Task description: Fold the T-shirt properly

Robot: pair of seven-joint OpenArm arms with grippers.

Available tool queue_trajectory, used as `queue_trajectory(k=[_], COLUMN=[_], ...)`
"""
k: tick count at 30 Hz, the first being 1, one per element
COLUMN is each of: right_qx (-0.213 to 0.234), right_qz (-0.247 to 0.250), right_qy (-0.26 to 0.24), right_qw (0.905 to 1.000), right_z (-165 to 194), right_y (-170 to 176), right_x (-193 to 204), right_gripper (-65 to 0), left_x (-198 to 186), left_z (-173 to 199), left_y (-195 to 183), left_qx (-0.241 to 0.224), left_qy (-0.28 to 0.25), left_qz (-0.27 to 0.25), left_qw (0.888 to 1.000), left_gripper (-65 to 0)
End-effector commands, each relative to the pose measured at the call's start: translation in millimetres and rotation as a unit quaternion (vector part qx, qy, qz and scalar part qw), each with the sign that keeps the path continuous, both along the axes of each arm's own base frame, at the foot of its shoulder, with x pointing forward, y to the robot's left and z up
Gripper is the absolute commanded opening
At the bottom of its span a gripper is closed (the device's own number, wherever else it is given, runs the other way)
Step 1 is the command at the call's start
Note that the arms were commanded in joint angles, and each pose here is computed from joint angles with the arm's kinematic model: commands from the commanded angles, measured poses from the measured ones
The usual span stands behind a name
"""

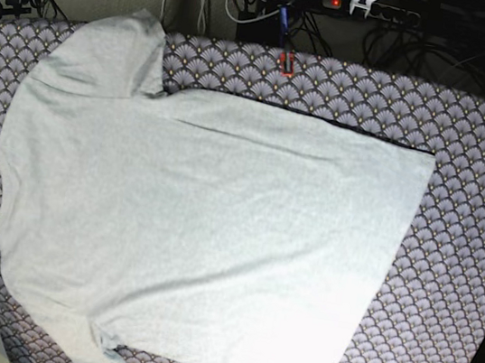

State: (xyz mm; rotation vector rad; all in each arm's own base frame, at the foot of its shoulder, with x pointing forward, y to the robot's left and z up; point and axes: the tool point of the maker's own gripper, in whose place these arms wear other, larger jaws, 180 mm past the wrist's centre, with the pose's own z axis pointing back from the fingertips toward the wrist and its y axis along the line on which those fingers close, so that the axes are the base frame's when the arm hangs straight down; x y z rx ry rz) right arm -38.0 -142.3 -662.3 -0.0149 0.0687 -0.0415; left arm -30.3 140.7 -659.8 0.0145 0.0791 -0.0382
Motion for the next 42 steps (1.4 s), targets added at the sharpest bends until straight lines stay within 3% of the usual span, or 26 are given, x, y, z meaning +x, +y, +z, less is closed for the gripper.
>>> queue_trajectory(k=[1, 42], right_qx=[-0.008, -0.009], right_qz=[-0.003, -0.002], right_qy=[0.002, 0.002], right_qw=[1.0, 1.0], right_z=[0.4, 0.4], right_y=[-4.9, -5.8], right_x=[-2.9, -2.9], right_gripper=[-65.0, -65.0], left_x=[-3.3, -5.1], left_z=[0.3, 0.7], left_y=[0.8, 8.4], left_qx=[0.0, 0.005], left_qy=[0.004, 0.007], left_qz=[-0.003, -0.002], left_qw=[1.0, 1.0], left_gripper=[-64.6, -64.6])
